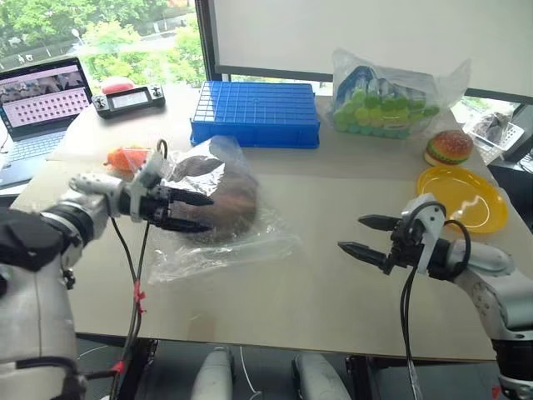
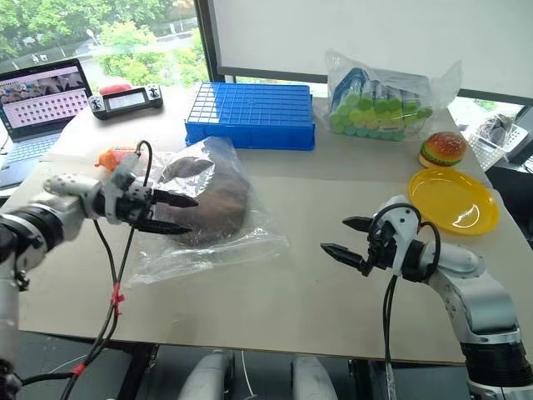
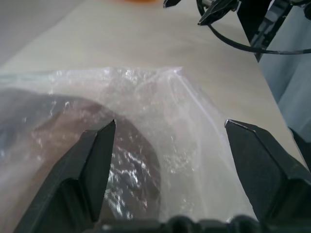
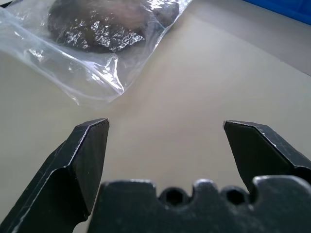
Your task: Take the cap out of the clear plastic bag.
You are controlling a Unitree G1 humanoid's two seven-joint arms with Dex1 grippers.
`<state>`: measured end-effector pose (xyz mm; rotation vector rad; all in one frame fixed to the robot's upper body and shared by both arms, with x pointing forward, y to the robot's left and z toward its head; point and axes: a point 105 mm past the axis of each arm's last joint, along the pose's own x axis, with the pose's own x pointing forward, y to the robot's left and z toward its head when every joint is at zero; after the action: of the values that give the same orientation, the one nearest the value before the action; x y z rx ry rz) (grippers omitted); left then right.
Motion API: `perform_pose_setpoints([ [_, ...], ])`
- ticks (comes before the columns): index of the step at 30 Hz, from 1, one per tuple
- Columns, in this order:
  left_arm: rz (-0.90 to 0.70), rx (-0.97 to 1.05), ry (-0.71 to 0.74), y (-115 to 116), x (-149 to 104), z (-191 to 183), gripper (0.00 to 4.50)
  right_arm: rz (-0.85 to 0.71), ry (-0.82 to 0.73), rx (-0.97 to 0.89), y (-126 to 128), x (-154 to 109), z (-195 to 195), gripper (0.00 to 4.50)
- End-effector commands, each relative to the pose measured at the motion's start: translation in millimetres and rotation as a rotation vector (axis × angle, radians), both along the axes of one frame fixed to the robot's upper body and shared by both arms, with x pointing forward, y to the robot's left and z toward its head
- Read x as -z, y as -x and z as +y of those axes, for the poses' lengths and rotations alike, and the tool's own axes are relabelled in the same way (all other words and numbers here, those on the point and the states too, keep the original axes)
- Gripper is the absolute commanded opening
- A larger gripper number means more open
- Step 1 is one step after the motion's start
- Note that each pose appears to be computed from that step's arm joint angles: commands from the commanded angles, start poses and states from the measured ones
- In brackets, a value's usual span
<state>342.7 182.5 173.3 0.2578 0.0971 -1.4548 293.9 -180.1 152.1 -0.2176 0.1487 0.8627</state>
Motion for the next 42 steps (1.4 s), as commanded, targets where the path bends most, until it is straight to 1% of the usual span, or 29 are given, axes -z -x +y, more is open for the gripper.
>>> perform_pose_setpoints([
  [1, -0.131, -0.274, 0.202, -31, -37, 5, 3.86, -0.065, -0.023, 0.001, 3, -13, 6, 4.50],
  [3, -0.161, -0.455, 0.284, -49, -50, 13, 3.86, -0.063, -0.041, -0.001, 4, -11, 11, 4.50],
  [6, -0.214, -0.845, 0.378, -85, -71, 28, 3.86, -0.062, -0.056, -0.001, 4, -9, 16, 4.50],
  [8, -0.196, -0.999, 0.402, -100, -77, 26, 3.86, -0.061, -0.060, -0.003, 4, -9, 18, 4.50],
  [10, -0.221, -1.040, 0.382, -106, -79, 18, 3.86, -0.061, -0.060, -0.002, 4, -9, 19, 4.50],
  [13, -0.232, -1.106, 0.314, -113, -74, 9, 3.86, -0.060, -0.060, -0.003, 3, -8, 21, 4.50],
  [16, -0.248, -1.067, 0.289, -115, -71, -9, 3.86, -0.061, -0.062, -0.002, 2, -6, 24, 4.50],
  [17, -0.224, -1.066, 0.304, -116, -71, -11, 3.86, -0.060, -0.060, 0.001, 1, -5, 24, 4.50],
  [19, -0.172, -1.164, 0.352, -120, -74, -3, 3.86, -0.061, -0.061, 0.015, -1, -3, 23, 4.50],
  [22, -0.125, -1.335, 0.375, -126, -74, 8, 3.86, -0.063, -0.069, 0.026, -4, -1, 25, 4.50],
  [23, -0.069, -1.376, 0.391, -128, -71, 8, 3.86, -0.065, -0.074, 0.028, -5, -1, 26, 4.50],
  [26, 0.155, -1.601, 0.511, -130, -59, 17, 3.86, -0.070, -0.078, 0.072, -13, 1, 24, 4.50],
  [27, 0.181, -1.640, 0.528, -129, -56, 19, 3.86, -0.072, -0.080, 0.086, -15, 1, 22, 4.50],
  [29, 0.149, -1.646, 0.533, -130, -54, 20, 3.86, -0.087, -0.105, 0.126, -19, -3, 17, 4.50],
  [31, 0.182, -1.614, 0.579, -129, -50, 21, 3.86, -0.122, -0.106, 0.204, -25, -9, 5, 4.50],
  [33, 0.210, -1.553, 0.629, -128, -51, 22, 3.86, -0.180, -0.102, 0.262, -24, -19, -4, 4.50],
  [35, 0.198, -1.481, 0.664, -128, -58, 20, 3.86, -0.228, -0.125, 0.290, -19, -30, -8, 4.50],
  [36, 0.171, -1.431, 0.667, -127, -63, 18, 3.86, -0.251, -0.134, 0.303, -17, -36, -10, 4.50],
  [37, 0.121, -1.320, 0.683, -125, -75, 14, 3.86, -0.298, -0.162, 0.312, -10, -50, -9, 4.50],
  [39, 0.064, -1.189, 0.696, -121, -89, 9, 3.86, -0.349, -0.192, 0.320, -1, -65, -6, 4.50],
  [41, -0.019, -1.042, 0.673, -112, -103, 7, 3.86, -0.399, -0.229, 0.322, 9, -82, -1, 4.50],
  [42, -0.029, -0.951, 0.660, -107, -107, 4, 3.86, -0.416, -0.258, 0.314, 14, -90, 4, 4.50],
])
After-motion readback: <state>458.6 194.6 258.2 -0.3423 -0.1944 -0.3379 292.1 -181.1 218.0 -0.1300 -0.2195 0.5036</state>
